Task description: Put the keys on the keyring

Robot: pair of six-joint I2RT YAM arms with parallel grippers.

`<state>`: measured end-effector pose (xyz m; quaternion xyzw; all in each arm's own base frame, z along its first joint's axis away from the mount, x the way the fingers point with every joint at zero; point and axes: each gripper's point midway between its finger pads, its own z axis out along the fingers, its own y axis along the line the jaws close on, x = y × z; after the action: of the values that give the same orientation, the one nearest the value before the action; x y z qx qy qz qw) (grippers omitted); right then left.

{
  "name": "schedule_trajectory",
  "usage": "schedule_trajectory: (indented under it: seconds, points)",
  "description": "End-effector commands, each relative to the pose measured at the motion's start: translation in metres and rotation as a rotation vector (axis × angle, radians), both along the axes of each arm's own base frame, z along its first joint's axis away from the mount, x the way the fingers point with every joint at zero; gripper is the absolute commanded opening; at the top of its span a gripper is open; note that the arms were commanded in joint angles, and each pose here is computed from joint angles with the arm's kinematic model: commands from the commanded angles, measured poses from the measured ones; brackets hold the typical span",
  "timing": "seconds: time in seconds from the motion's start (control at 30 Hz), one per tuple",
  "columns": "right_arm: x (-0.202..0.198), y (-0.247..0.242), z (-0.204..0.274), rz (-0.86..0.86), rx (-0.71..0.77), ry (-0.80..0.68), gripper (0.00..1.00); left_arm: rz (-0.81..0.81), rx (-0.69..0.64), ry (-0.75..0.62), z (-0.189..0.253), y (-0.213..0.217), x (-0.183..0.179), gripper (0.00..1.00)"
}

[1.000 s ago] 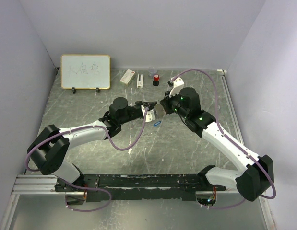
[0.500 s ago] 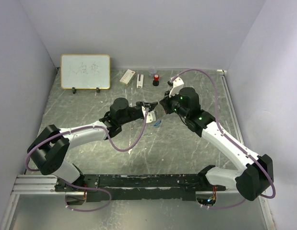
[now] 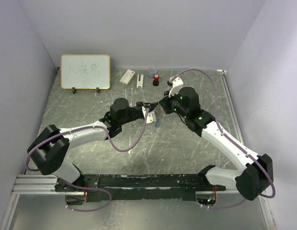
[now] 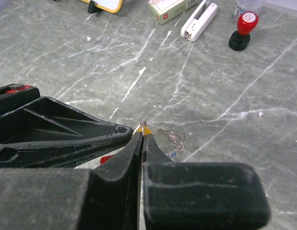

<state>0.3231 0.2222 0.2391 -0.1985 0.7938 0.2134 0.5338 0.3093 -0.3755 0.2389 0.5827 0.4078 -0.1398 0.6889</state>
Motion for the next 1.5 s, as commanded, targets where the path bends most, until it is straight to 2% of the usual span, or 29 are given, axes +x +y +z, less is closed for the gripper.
schedule_trajectory:
  seconds: [0.0,1.47]
  points:
    - [0.002,0.004,0.019,0.012,0.034,-0.036,0.00,-0.019,-0.036,-0.053,0.023,-0.005,-0.003,0.07]
    - [-0.006,0.003,0.020,0.037,0.031,-0.031,0.00,0.032,-0.030,-0.079,0.020,-0.002,0.007,0.07]
